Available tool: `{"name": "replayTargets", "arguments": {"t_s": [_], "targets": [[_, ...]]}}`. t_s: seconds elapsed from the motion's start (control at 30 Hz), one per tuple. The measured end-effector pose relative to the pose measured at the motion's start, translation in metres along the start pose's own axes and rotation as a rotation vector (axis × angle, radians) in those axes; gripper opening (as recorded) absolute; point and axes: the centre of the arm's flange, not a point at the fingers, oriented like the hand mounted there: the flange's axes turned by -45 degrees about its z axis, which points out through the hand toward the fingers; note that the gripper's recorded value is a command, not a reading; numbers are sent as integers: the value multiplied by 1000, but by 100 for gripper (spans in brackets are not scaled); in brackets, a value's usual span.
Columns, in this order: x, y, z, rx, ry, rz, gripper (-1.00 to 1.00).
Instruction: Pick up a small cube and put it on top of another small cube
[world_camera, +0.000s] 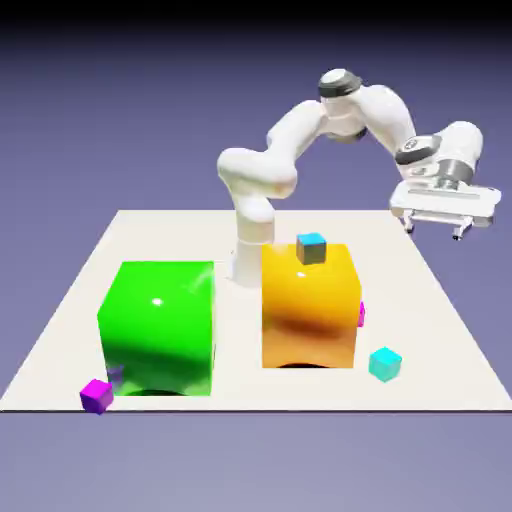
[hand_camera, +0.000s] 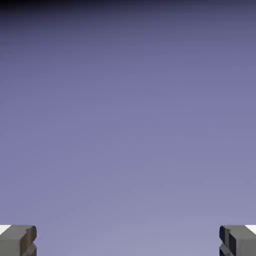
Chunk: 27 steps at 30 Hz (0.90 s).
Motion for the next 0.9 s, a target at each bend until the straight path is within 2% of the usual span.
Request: {"name": "replayTargets", "arguments": {"t_s": [0.2, 0.4, 0.47, 0.53, 0.57, 0.63, 0.77, 0.9], "targets": [[-97, -1, 53, -139, 14, 42, 0], [-197, 25, 116, -301, 34, 84, 0], [-204, 28, 120, -313, 35, 87, 0], [-216, 40, 162, -312, 36, 86, 0], [-220, 45, 178, -313, 35, 87, -100], [-220, 45, 178, -313, 35, 86, -100], [-206, 22, 93, -313, -5, 81, -100], [-148, 26, 44, -394, -2, 131, -100]]}}
